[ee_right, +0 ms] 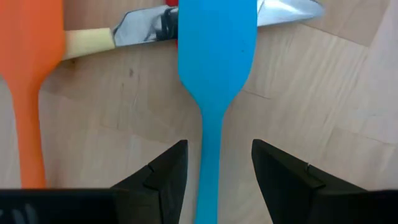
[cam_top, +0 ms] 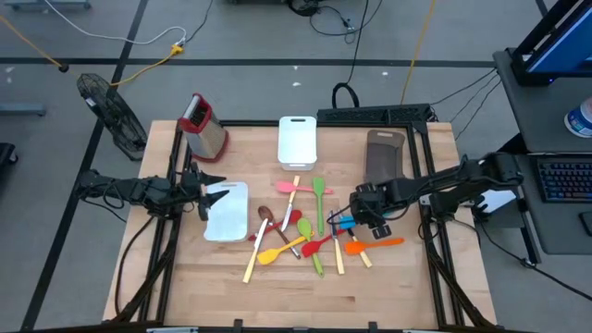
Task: Pick & Place Kitchen Items
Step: Put the blue spatula into the black bin
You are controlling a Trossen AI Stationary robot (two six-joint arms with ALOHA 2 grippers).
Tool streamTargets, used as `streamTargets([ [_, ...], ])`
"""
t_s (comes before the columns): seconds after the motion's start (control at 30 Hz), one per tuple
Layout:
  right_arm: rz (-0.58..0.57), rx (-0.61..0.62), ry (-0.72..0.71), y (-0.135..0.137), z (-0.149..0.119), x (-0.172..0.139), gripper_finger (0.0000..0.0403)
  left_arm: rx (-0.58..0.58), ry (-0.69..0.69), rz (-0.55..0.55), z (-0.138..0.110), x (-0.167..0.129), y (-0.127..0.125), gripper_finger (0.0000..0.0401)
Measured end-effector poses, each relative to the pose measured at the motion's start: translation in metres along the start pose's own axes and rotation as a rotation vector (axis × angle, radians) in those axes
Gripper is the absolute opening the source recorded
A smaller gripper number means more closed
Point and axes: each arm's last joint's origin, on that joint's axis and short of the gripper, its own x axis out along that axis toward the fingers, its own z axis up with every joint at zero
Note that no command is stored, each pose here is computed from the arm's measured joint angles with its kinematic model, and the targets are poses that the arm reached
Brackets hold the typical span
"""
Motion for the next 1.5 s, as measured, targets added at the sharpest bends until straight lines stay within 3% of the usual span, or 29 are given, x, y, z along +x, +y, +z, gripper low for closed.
streamTargets([
  [0.53,0.007,0.034,0.051,0.002,-0.009,0.021,0.0167,0.001,0.000,-0.001,0.000,0.000,0.000,0.0218],
  [1.07,0.025,0.104,0.000,0.002,-0.005,0.021,0.0085,0.003,0.001,0.000,0.000,0.000,0.000,0.0218],
  [1.3,0.025,0.108,-0.007,0.002,-0.005,0.021,0.0027,0.003,0.001,0.000,0.000,0.000,0.000,0.0218],
  [1.5,0.023,0.107,-0.020,0.002,-0.005,0.017,0.0023,0.003,0.001,0.000,0.000,0.000,0.000,0.0218],
])
